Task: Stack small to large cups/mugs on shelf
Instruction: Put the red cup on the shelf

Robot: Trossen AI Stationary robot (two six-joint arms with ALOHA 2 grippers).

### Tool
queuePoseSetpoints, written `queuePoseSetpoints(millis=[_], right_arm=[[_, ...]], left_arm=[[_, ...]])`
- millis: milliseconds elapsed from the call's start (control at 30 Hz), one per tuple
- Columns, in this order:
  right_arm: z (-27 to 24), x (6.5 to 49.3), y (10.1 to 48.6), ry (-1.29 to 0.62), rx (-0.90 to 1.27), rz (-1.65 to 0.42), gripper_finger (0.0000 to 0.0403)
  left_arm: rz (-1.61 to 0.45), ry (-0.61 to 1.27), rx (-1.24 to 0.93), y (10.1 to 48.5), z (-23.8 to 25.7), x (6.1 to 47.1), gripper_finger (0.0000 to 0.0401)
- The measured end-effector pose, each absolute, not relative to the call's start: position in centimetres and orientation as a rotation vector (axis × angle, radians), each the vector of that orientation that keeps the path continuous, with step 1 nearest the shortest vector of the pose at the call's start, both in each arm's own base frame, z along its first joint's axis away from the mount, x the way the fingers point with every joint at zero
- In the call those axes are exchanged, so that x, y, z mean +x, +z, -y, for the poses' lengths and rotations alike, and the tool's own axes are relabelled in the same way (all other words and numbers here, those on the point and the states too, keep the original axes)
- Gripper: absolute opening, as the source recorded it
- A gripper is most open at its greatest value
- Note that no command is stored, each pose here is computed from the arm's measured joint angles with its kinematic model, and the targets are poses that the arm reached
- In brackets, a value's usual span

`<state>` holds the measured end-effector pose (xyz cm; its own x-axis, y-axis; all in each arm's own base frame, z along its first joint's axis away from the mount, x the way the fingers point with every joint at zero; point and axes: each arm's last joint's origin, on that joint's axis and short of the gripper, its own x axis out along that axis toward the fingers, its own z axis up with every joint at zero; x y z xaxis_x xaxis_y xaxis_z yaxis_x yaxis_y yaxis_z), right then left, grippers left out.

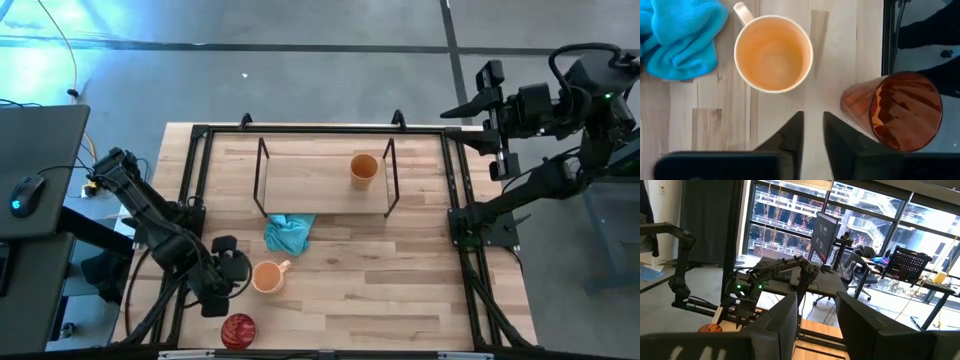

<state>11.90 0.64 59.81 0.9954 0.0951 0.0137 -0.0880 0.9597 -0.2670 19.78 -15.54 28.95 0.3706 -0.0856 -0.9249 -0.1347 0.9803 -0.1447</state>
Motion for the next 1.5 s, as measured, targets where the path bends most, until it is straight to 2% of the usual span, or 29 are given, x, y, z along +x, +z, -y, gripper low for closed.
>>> queuePoseSetpoints(millis=[267, 433, 600, 1100, 1500], right_arm=[[-0.6, 11.9, 59.7, 0.095, -0.269, 0.014, 0.0130], [-0.6, 11.9, 59.4, 0.098, -0.269, -0.011, 0.0130], [-0.6, 11.9, 59.1, 0.102, -0.269, -0.045, 0.0130], [-0.6, 11.8, 58.8, 0.107, -0.296, -0.075, 0.0130], [-0.6, 10.3, 58.9, 0.106, -0.295, -0.063, 0.0130]], left_arm=[[-1.184, 0.029, -0.170, 28.8, 15.6, 19.8, 0.0201], [-1.238, -0.067, -0.195, 28.6, 16.1, 20.0, 0.0242], [-1.271, -0.146, -0.261, 28.1, 17.0, 20.7, 0.0238], [-1.267, -0.139, -0.359, 26.8, 18.4, 22.3, 0.0182], [-1.300, -0.150, -0.374, 25.3, 19.4, 23.2, 0.0173]])
